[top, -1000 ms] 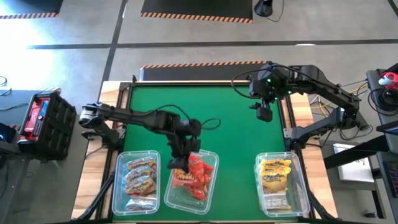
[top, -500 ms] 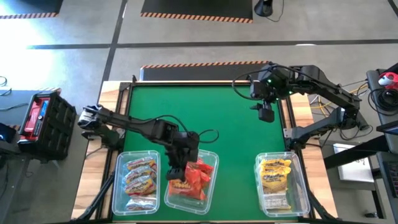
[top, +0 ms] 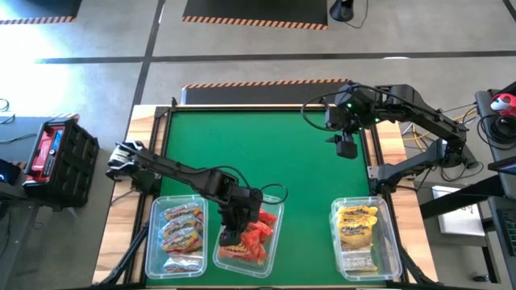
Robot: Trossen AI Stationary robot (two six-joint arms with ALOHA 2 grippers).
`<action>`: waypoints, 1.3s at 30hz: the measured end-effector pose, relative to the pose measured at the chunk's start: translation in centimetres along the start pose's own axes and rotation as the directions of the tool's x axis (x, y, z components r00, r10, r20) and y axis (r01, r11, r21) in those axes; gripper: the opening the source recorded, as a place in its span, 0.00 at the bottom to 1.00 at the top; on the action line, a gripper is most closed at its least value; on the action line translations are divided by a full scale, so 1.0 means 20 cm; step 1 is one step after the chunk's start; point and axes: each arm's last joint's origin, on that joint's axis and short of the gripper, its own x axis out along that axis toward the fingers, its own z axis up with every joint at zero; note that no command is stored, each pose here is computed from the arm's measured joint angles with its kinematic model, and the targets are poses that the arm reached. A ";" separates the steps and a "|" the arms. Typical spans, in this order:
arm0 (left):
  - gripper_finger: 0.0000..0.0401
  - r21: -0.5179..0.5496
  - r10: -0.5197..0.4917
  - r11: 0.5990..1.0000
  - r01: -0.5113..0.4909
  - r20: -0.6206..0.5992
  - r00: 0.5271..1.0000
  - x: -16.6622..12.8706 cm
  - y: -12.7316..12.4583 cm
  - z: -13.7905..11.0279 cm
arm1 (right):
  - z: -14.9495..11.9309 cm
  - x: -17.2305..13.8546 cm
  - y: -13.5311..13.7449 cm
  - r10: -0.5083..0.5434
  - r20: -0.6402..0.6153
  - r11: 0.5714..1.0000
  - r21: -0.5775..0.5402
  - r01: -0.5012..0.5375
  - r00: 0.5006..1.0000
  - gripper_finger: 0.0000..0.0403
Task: Sort Maruchan noodles
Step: Put the orange noodle pack into the middle transparent bin, then return to Home Position
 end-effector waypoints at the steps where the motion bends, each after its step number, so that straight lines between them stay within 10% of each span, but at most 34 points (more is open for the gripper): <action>1: 0.00 -0.001 0.001 1.000 -0.001 -0.005 1.000 0.01 0.00 0.00 | 0.00 0.00 0.00 0.001 -0.003 1.000 0.000 -0.001 1.000 0.50; 10: 0.11 -0.060 0.128 0.990 -0.124 0.054 0.990 0.01 0.02 0.01 | -0.01 0.00 0.00 0.002 -0.011 1.000 0.003 -0.002 1.000 0.50; 19: 0.28 -0.089 -0.076 0.993 0.074 -0.021 0.997 0.03 -0.04 -0.01 | -0.01 0.00 0.00 0.002 -0.013 1.000 0.003 -0.002 1.000 0.50; 28: 0.31 -0.221 0.366 0.922 -0.318 0.232 0.901 0.00 0.02 0.03 | -0.02 -0.02 0.01 -0.001 -0.001 1.000 0.005 0.001 1.000 0.50; 39: 0.23 -0.217 0.512 0.859 -0.464 0.312 0.801 -0.06 0.01 0.02 | -0.16 -0.19 0.05 -0.097 0.300 0.974 0.225 0.028 0.949 0.50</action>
